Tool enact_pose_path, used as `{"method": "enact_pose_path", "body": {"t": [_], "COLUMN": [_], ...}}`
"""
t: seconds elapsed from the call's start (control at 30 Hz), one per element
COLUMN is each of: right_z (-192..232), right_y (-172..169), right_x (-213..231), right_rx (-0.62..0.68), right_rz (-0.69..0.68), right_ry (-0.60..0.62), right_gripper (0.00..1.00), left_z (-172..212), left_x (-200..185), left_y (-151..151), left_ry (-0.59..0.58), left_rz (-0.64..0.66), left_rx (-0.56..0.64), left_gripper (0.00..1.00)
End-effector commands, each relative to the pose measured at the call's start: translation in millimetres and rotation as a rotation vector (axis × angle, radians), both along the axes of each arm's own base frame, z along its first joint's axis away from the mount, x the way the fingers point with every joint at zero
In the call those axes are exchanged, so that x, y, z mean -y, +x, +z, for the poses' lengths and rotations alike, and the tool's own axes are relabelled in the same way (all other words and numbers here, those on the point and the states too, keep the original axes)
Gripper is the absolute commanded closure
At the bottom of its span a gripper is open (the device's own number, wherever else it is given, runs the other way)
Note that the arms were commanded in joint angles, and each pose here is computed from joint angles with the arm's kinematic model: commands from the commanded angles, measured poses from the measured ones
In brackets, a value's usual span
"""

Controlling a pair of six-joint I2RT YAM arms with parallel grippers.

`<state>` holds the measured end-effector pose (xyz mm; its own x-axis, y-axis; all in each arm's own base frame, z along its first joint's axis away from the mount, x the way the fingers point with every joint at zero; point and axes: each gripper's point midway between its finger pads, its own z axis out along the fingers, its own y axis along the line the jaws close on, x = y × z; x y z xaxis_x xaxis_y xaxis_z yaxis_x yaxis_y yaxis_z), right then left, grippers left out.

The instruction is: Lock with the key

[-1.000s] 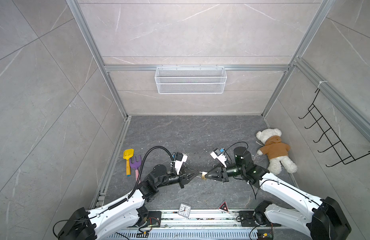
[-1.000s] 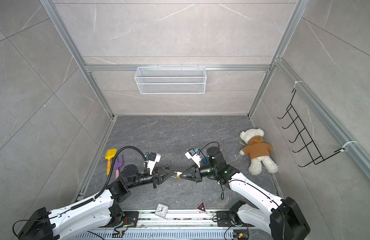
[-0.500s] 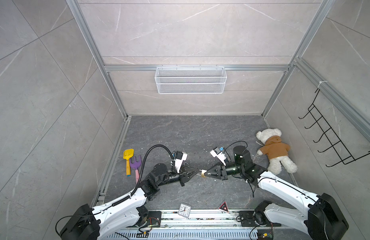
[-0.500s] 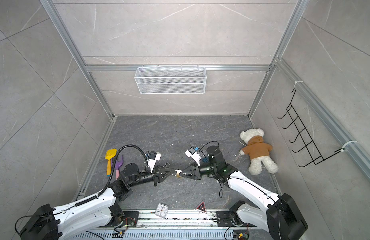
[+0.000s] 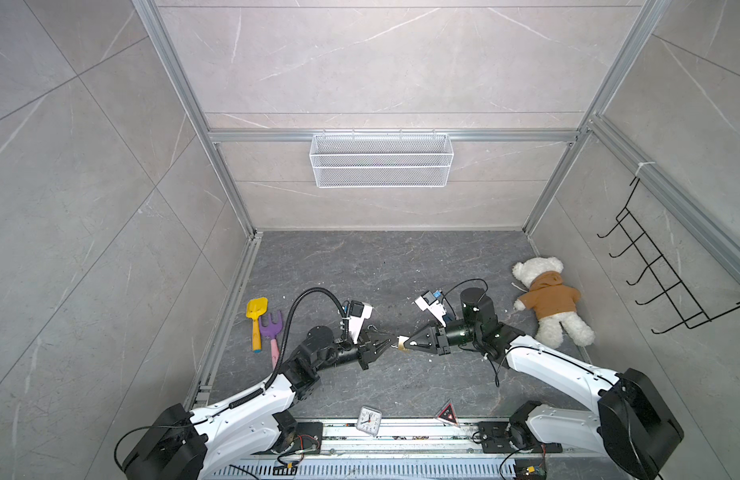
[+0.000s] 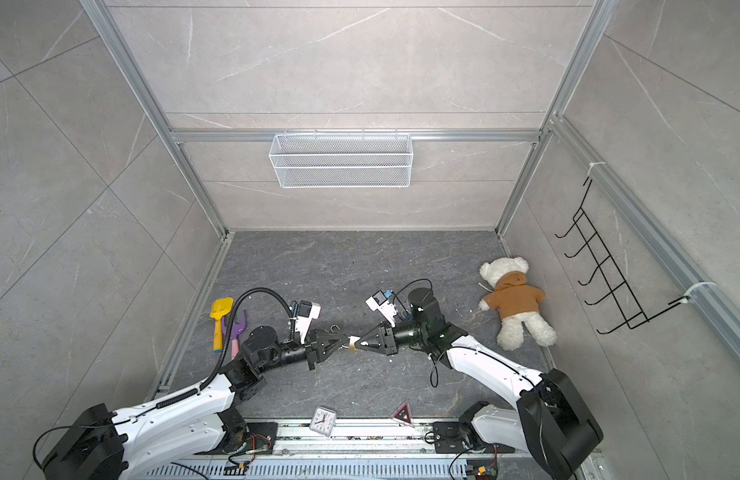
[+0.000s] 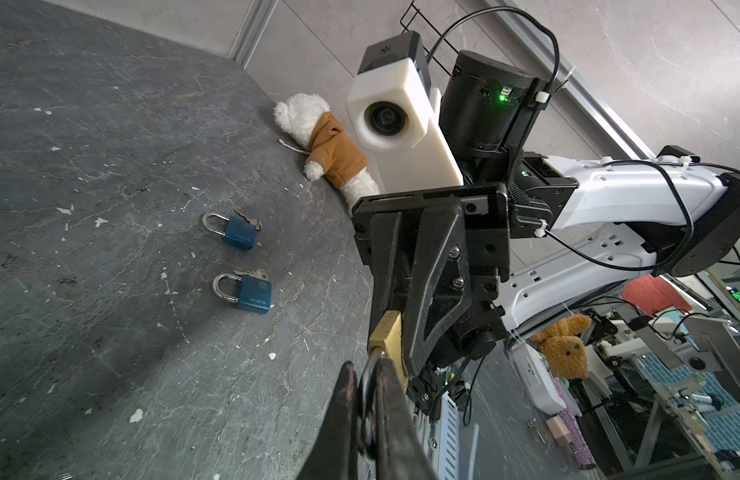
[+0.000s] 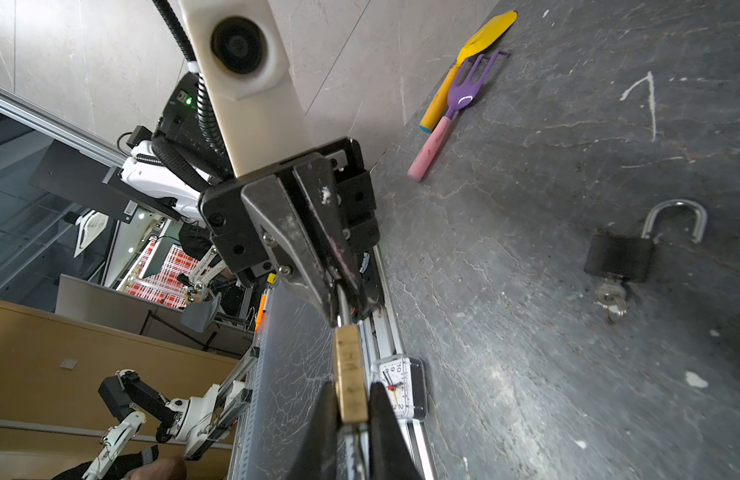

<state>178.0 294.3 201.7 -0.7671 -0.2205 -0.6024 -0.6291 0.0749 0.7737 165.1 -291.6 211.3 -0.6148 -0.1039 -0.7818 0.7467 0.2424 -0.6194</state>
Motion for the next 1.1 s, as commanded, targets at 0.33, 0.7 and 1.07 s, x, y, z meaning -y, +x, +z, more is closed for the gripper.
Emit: {"method": "enact_pose_path", "body": {"t": [0.33,0.7,1.07], "right_z": [36,33,30], "right_y": [26,36,41], "right_x": [-18,-22,-25], "right_rx": [0.155,0.171,0.172], "right_rz": [-0.057,-0.077,-0.079], "right_ry": [0.066,0.056,0.050], "right_gripper": [1.00,1.00,1.00], "left_z": [16,19,18], "left_x": [13,8,12], "left_y": [-45,-50,-46], "left_ry": [-0.056,-0.067,-0.068], "left_rz": [-0.225,-0.227,-0.226], "left_rx": [0.065,0.077,0.077], "left_gripper": [1.00,0.87,1.00]}}
